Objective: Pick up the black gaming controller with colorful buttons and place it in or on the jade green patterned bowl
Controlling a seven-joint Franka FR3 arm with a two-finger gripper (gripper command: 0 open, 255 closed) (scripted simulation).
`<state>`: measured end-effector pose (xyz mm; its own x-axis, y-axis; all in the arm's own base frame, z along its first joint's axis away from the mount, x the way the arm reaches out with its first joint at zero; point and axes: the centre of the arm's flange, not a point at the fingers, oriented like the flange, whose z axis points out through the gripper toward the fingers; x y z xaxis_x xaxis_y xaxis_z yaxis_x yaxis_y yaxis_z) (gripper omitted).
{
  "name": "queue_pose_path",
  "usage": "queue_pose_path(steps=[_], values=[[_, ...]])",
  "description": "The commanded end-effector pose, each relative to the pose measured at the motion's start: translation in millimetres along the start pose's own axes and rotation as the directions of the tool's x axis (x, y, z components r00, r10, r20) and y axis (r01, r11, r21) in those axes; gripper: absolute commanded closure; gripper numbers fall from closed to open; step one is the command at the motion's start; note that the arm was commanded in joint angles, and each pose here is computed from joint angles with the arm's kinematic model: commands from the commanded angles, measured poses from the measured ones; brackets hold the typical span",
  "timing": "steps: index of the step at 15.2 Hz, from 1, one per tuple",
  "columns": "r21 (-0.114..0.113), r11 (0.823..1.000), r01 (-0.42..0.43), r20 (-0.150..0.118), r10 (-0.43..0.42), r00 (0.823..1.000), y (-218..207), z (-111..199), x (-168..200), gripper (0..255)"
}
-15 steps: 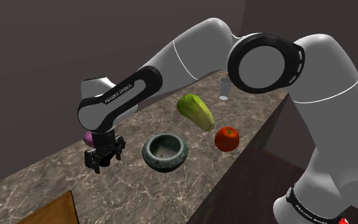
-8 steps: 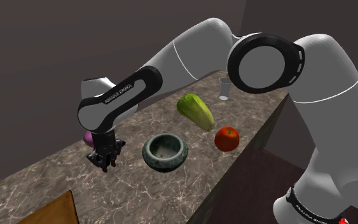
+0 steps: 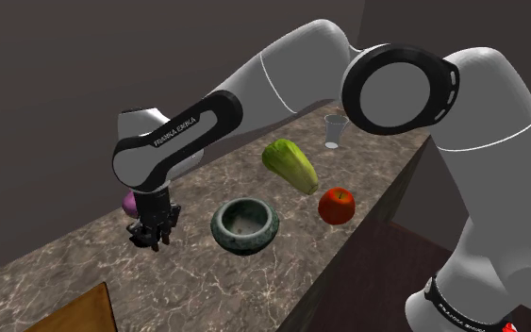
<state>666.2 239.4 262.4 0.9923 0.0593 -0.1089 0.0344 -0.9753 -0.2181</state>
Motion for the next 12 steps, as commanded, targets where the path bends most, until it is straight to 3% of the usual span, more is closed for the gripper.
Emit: queue_pose_path(steps=[1, 10, 11, 12], values=[[0.0, 1.0, 0.0, 0.0, 0.0, 1.0, -2.2, -11.2, -0.4, 255], [0.0, 1.0, 0.0, -0.001, 0.0, 1.0, -10.1, -47.7, -4.9, 255], [0.0, 1.0, 0.0, -0.001, 0.0, 1.0, -10.1, -47.7, -4.9, 0], [0.072, 0.994, -0.088, -0.037, 0.091, 0.995, 5.6, -48.4, 0.5, 0]])
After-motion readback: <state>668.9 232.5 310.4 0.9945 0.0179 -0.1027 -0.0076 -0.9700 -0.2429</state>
